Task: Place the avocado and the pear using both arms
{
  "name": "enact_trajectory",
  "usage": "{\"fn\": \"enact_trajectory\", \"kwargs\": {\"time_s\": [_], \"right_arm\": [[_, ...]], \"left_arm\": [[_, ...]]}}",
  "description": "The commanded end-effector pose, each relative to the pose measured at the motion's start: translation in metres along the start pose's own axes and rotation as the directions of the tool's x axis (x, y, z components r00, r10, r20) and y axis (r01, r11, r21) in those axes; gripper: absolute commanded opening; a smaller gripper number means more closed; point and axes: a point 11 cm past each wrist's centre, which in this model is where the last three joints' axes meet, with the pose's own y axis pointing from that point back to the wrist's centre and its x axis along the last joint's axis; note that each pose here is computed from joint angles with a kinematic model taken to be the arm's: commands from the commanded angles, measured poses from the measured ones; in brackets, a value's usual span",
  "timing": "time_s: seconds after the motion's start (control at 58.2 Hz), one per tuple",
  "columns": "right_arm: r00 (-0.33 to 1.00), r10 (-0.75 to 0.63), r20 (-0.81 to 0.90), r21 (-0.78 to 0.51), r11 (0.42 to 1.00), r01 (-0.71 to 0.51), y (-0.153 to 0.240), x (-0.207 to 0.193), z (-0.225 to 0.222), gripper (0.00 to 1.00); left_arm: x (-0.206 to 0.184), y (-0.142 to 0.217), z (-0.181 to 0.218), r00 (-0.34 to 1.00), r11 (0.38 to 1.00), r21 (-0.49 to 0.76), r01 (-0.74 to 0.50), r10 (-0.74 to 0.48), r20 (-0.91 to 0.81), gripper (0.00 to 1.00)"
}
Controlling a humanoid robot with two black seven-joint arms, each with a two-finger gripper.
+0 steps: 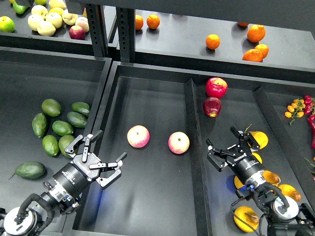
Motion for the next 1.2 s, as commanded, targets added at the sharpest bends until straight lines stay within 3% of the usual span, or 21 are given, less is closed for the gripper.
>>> {"fn": "enact_trajectory", "kwargs": {"time_s": [0.0, 0.395, 0.549, 0.67, 1.03, 1.185], "right_arm": [[0.998, -0.043, 0.046, 0.036, 0.998, 0.042, -0.002, -0.008, -0.004, 0.99], [0.997, -0.047, 0.054, -0.069, 0.996, 0.051, 0.016, 0.001, 0.043, 0.99], [0.995, -0.086, 0.053, 0.061, 0.995, 0.082, 0.020, -0.007, 0.037, 0.99], [0.991, -0.123, 0.060, 0.087, 0.989, 0.117, 0.027, -0.015, 0.043, 0.99], [0.973, -0.213, 0.090, 0.067, 0.976, 0.207, 0.034, -0.064, 0.062, 0.99], [0.973, -0.205, 0.108, 0.067, 0.978, 0.199, 0.042, -0.064, 0.068, 0.99]], "left_arm": [[0.004, 0.000, -0.004, 1.000, 1.000, 0.010, -0.007, 0.007, -0.015, 0.99], [0.004, -0.007, 0.001, 0.996, 1.000, -0.020, 0.019, -0.021, -0.083, 0.99], [0.010, -0.008, 0.005, 0.996, 1.000, -0.028, 0.002, -0.004, -0.085, 0.99], [0.008, -0.009, 0.021, 0.997, 0.987, -0.159, 0.000, -0.013, -0.080, 0.99], [-0.056, -0.038, 0.038, 0.980, 0.960, -0.201, 0.193, -0.197, 0.001, 0.99], [-0.056, -0.036, 0.037, 0.981, 0.961, -0.196, 0.192, -0.196, -0.002, 0.99]]}}
